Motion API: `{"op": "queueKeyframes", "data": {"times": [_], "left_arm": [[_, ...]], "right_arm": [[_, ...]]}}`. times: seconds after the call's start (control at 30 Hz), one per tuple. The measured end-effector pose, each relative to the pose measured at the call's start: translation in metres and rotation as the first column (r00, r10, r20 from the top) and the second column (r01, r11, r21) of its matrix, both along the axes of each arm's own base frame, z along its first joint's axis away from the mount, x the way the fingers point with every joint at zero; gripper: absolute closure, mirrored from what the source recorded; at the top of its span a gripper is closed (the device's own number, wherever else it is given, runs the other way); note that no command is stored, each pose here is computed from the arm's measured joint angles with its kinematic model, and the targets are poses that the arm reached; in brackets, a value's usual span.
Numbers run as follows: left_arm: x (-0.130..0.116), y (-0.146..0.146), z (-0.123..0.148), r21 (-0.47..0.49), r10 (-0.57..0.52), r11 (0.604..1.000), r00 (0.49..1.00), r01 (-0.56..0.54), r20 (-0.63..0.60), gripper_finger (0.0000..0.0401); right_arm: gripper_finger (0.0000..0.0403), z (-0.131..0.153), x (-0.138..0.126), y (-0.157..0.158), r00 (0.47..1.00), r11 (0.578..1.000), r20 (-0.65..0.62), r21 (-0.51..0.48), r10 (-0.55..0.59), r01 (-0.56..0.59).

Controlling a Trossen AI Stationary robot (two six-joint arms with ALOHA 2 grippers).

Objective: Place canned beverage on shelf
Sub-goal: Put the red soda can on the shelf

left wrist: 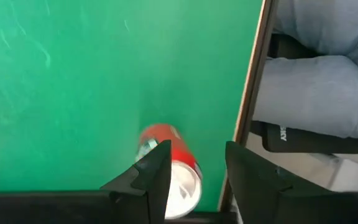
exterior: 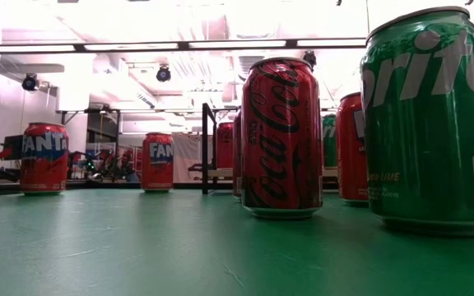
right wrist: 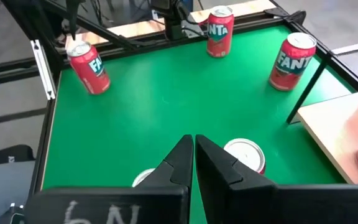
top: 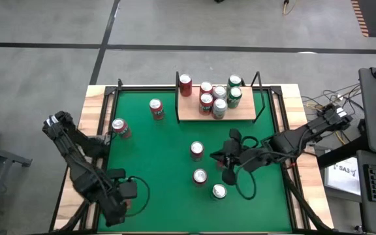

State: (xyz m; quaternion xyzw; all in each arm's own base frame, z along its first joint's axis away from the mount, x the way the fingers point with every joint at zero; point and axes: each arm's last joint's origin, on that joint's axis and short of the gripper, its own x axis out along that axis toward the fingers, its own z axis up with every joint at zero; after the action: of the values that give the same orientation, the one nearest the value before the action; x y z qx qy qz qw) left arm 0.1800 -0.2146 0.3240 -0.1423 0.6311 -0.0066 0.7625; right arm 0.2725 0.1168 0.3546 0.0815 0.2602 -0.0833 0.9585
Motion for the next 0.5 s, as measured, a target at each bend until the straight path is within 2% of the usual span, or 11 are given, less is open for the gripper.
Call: {"op": "queueKeyframes", "data": {"times": [0.2,0.5], "left_arm": [[-0.014,-0.011,0.0,-0.021,0.053,0.998,0.998,-0.053,-0.024,0.0225],[-0.032,-0.022,-0.006,0.005,0.039,0.999,0.999,-0.038,-0.014,0.0132]], "right_arm": [[0.0394,0.013,0.018,0.009,1.0,1.0,0.024,0.009,0.001,-0.001],[0.0394,0.016,0.026,0.013,1.0,1.0,0.022,-0.01,0.013,-0.013]]}}
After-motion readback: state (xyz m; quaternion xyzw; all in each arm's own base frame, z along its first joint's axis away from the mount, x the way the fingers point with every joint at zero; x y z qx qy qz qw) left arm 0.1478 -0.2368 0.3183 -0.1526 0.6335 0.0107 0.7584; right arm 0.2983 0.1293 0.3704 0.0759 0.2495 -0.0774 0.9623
